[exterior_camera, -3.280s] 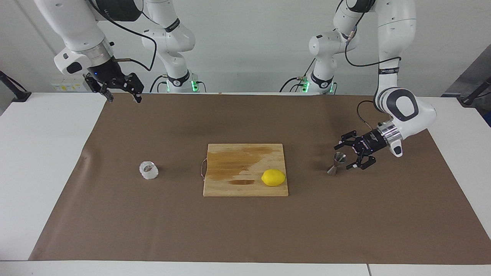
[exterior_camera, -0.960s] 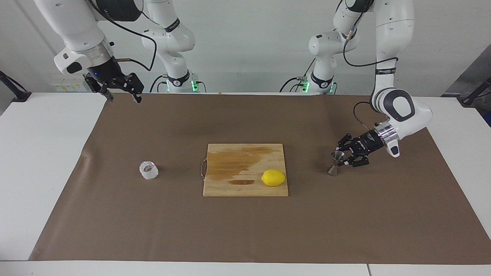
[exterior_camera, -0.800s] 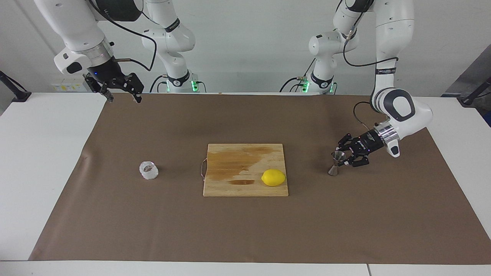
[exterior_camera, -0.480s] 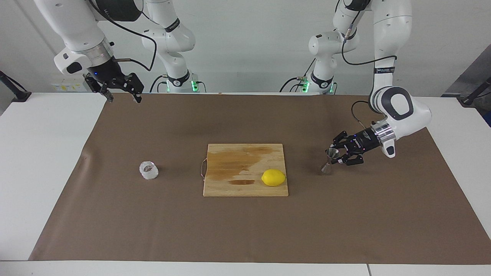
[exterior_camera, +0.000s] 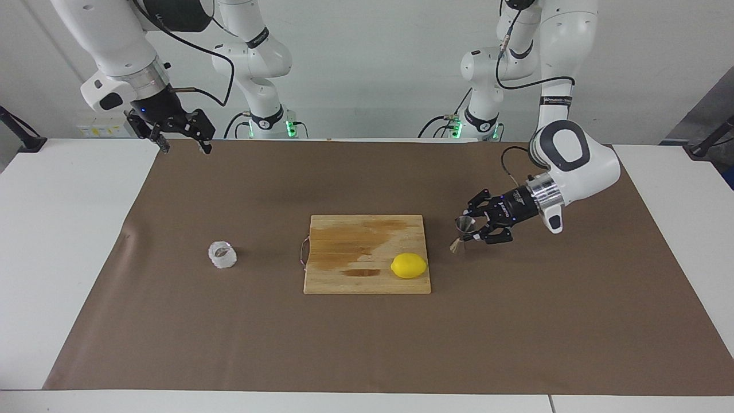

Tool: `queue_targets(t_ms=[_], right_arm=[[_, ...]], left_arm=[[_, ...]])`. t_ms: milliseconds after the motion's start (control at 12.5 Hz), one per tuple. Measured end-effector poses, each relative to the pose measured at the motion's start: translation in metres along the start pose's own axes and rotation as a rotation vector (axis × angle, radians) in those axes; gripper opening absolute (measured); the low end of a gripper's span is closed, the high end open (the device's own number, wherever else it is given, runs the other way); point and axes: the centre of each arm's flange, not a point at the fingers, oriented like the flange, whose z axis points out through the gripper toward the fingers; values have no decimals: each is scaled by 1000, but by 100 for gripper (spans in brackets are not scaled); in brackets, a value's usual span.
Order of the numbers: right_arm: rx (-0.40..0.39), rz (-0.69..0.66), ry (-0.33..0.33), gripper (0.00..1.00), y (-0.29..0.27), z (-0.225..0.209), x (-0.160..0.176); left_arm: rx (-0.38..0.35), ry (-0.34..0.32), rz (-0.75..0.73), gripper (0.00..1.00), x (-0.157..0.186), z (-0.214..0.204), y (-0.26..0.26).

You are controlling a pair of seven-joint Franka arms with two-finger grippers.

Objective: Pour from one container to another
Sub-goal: 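Lift the steel cup with the left gripper over the cutting board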

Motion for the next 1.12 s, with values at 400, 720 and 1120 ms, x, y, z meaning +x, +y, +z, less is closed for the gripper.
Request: queue_targets(t_ms=[400,720,1120], right_arm=[[0,0,0,100,0,0,0],[0,0,0,100,0,0,0],[0,0,0,100,0,0,0]], left_arm=[[-168,-8,-139,48,-57,83,-57],[-268,9,-257,48,-67,128,-110],[-261,32,-278,48,-67,170,-119]])
